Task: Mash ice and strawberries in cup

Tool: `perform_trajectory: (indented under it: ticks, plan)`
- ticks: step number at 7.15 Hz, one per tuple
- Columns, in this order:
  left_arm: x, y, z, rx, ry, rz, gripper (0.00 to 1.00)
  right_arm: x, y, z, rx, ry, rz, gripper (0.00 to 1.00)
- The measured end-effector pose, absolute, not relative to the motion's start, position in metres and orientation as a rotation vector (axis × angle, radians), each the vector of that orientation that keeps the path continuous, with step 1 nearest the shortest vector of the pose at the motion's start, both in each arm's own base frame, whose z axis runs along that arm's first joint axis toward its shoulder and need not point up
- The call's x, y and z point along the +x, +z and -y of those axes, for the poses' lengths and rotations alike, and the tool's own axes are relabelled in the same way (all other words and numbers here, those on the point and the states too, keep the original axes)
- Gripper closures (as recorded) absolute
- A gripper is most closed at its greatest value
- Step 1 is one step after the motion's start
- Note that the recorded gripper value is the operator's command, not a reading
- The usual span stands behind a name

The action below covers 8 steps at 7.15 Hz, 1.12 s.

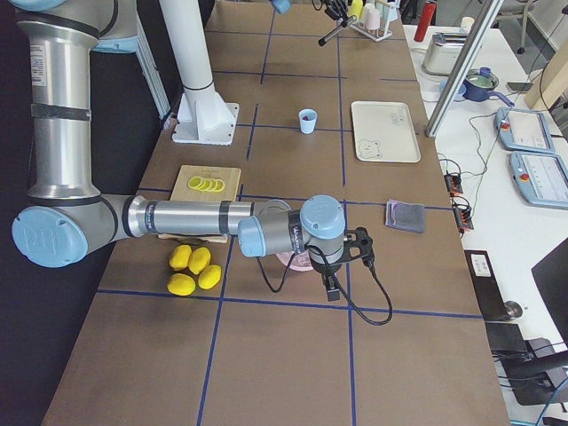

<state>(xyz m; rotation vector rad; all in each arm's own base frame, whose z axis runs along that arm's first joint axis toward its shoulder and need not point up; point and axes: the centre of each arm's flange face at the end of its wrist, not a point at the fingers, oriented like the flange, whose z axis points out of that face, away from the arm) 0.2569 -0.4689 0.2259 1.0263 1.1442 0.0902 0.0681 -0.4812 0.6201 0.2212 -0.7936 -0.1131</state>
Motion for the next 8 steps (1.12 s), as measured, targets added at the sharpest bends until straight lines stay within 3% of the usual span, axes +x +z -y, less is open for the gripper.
perform_trajectory:
  ticks: [2, 8]
  plan:
    - [0.289, 0.181, 0.441, 1.075, 0.137, -1.313, 1.0, 0.069, 0.62, 0.481, 0.223, -0.113, 0.793, 0.0]
    - [0.354, 0.138, 0.368, 1.274, 0.065, -1.567, 1.0, 0.069, 0.619, 0.482, 0.223, -0.112, 0.793, 0.0]
